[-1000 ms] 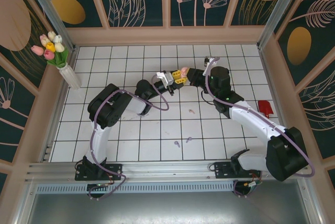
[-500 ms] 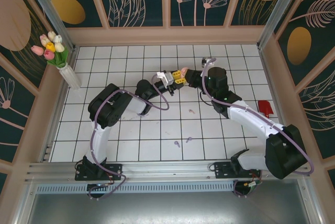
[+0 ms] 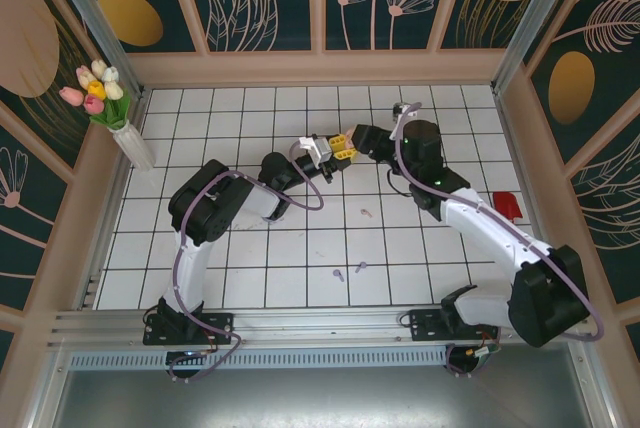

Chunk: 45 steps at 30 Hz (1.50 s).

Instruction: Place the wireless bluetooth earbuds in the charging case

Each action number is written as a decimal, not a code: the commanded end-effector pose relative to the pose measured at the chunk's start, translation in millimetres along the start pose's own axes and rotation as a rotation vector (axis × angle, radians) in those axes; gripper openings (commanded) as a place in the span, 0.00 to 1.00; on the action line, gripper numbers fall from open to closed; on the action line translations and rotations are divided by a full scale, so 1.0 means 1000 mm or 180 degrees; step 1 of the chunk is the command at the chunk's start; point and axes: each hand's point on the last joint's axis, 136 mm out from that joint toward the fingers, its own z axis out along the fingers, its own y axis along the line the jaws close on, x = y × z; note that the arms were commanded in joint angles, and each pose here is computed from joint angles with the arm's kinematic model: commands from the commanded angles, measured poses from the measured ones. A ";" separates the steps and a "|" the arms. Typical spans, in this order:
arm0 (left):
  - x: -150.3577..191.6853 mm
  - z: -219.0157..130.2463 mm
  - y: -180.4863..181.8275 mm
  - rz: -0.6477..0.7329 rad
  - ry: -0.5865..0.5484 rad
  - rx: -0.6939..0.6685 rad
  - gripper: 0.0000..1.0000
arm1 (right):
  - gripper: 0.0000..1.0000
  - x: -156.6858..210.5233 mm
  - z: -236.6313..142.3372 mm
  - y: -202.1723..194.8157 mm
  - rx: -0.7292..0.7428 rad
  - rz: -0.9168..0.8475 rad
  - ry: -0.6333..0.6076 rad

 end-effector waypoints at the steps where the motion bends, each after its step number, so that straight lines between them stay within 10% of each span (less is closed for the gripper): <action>1: -0.015 -0.003 -0.002 0.0082 -0.0234 -0.0029 0.00 | 0.66 -0.035 -0.024 0.017 -0.0070 0.0078 -0.0231; 7: -0.015 -0.013 -0.002 0.0066 -0.0249 -0.0155 0.00 | 0.66 -0.019 -0.036 -0.028 0.0510 0.0349 0.0026; 22: -0.037 -0.044 -0.004 0.0191 -0.0309 -0.0441 0.00 | 0.54 0.162 -0.018 -0.135 0.1239 0.0233 0.1603; 45: -0.045 -0.047 -0.005 0.0188 -0.0332 -0.0474 0.00 | 0.38 0.229 0.013 -0.100 0.0997 0.0313 0.2080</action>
